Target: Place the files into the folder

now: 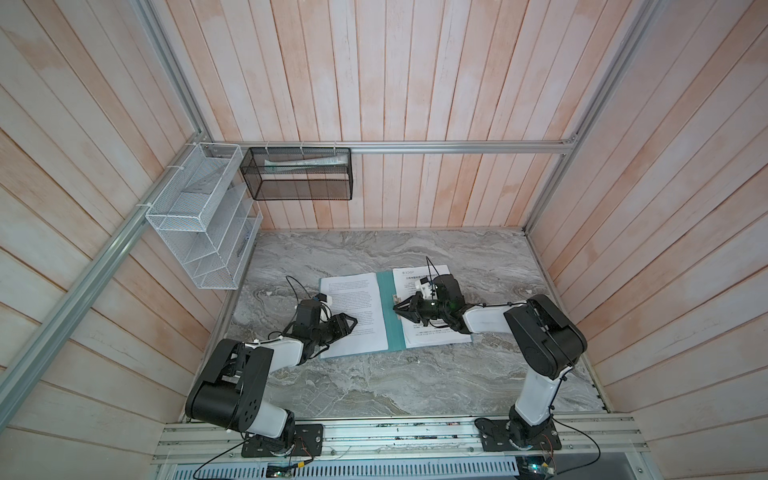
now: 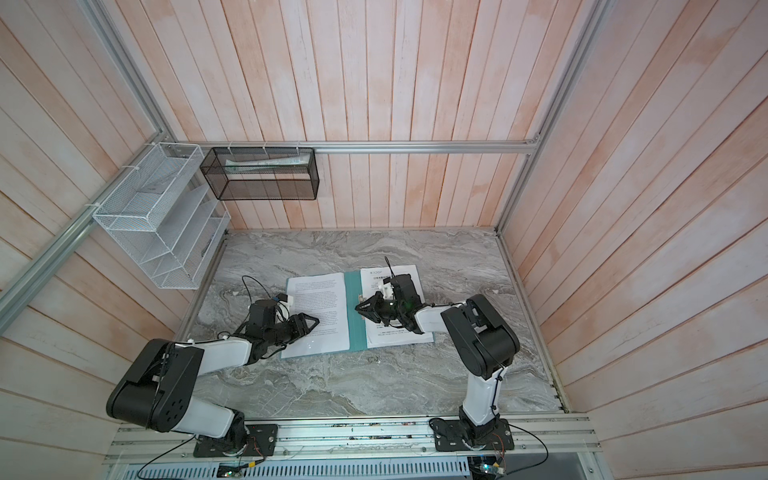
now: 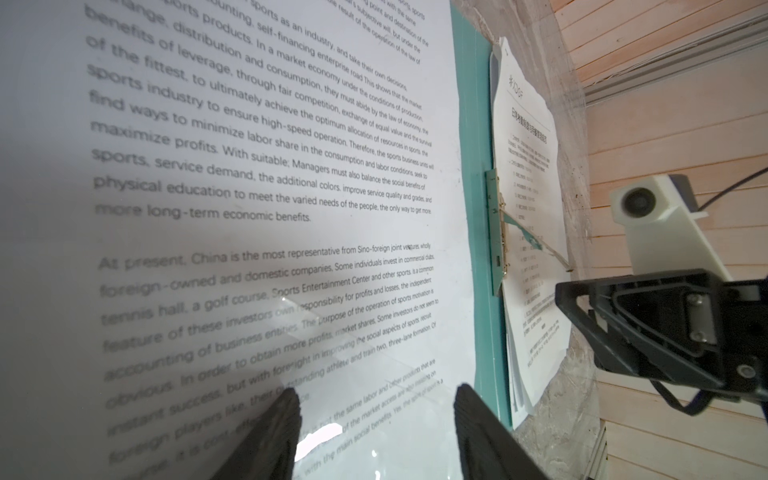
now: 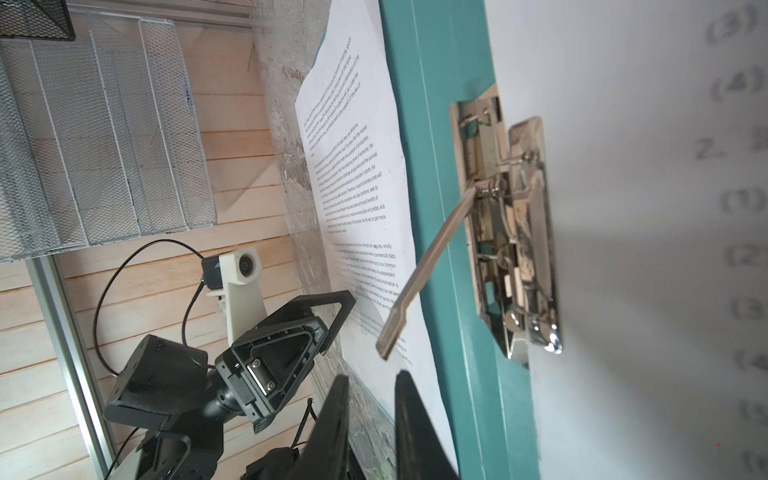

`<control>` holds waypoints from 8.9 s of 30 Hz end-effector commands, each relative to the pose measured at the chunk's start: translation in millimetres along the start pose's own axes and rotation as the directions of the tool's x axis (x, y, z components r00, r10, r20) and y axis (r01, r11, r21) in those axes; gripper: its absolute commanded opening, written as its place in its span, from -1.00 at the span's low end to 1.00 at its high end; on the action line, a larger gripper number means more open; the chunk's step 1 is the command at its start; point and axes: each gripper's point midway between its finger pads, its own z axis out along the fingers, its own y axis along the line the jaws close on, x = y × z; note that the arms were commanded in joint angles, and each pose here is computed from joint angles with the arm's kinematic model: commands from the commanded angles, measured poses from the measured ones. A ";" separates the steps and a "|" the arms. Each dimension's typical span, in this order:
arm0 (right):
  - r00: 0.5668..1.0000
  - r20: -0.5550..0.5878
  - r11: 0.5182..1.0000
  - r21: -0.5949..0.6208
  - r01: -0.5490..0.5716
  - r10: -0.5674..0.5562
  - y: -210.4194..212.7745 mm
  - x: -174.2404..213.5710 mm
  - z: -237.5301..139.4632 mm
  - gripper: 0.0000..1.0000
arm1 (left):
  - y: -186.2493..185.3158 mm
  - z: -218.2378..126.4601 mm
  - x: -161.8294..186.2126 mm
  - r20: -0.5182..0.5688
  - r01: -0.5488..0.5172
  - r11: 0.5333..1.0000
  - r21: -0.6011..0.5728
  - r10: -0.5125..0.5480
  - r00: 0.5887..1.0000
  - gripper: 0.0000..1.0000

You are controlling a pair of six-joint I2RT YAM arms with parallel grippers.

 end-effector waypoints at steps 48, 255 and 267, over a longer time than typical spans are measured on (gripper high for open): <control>1.000 -0.001 0.998 -0.060 -0.022 0.022 2.4 -15.2 -4.4 -0.62 | 9.7 5.6 8.2 -0.025 -0.012 1.000 -0.022 0.012 1.000 0.23; 0.924 -0.253 0.595 0.709 0.378 -0.285 -110.7 -10.2 -2.8 -0.80 | 48.5 -50.2 -19.2 -0.016 0.104 0.972 -0.209 -0.110 0.994 0.62; 0.925 -0.262 0.614 0.693 0.378 -0.274 -115.9 -1.8 -3.1 -0.80 | 43.3 -72.2 51.1 -0.080 0.143 0.953 -0.266 -0.169 0.982 0.64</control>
